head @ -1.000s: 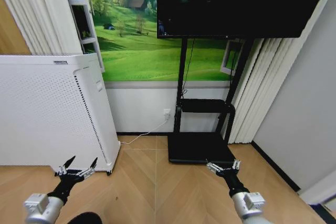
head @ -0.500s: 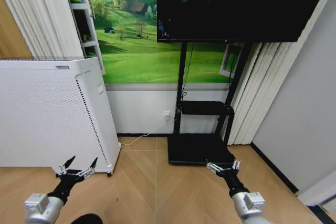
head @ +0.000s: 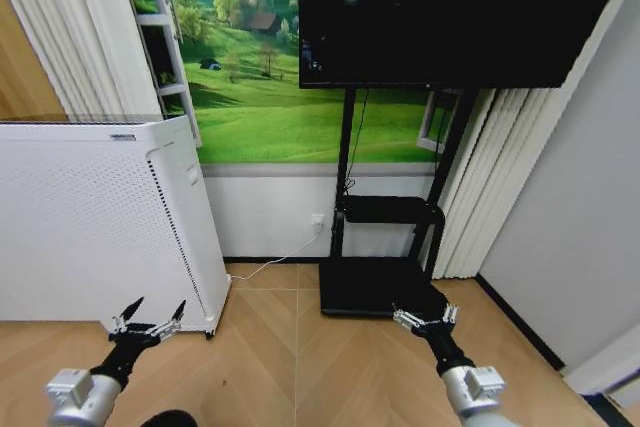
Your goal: Pick up the trash bin and place the garbage on the floor into it.
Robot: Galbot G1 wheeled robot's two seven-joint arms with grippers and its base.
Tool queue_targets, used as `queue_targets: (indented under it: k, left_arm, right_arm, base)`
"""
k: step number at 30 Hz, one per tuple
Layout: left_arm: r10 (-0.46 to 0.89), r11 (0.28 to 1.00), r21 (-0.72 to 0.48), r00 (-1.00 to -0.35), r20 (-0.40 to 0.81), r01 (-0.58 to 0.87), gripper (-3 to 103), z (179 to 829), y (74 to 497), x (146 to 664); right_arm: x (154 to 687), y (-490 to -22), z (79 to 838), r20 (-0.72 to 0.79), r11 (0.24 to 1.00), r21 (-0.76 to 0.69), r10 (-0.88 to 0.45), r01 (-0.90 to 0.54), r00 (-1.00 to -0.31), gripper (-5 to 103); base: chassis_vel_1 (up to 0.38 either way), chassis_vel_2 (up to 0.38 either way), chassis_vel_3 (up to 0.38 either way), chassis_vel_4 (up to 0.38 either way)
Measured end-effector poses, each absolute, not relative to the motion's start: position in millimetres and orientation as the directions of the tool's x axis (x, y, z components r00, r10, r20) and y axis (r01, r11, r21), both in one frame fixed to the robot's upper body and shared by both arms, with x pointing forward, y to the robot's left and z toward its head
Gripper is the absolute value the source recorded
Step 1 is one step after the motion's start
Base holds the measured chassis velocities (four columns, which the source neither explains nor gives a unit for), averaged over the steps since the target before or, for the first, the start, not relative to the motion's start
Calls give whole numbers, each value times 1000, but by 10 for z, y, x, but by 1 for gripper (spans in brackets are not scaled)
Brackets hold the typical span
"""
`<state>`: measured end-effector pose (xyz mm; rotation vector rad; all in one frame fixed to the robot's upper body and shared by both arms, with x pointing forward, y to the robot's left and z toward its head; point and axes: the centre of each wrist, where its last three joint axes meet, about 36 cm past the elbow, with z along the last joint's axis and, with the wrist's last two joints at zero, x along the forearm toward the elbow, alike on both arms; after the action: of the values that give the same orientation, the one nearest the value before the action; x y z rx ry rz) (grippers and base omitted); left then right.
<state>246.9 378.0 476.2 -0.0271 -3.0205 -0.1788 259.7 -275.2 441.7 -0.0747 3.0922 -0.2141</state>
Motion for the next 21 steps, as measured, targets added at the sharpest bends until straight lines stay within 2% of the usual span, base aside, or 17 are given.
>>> queue_targets:
  k: [21]
  left_arm:
    - [11,993,117,-993,116,25,100,4762,3780,2469]
  right_arm:
    - [2597,-2752,4417,-38,989,-139,-51,-45,-998,100]
  base:
    - [0,0,0,0]
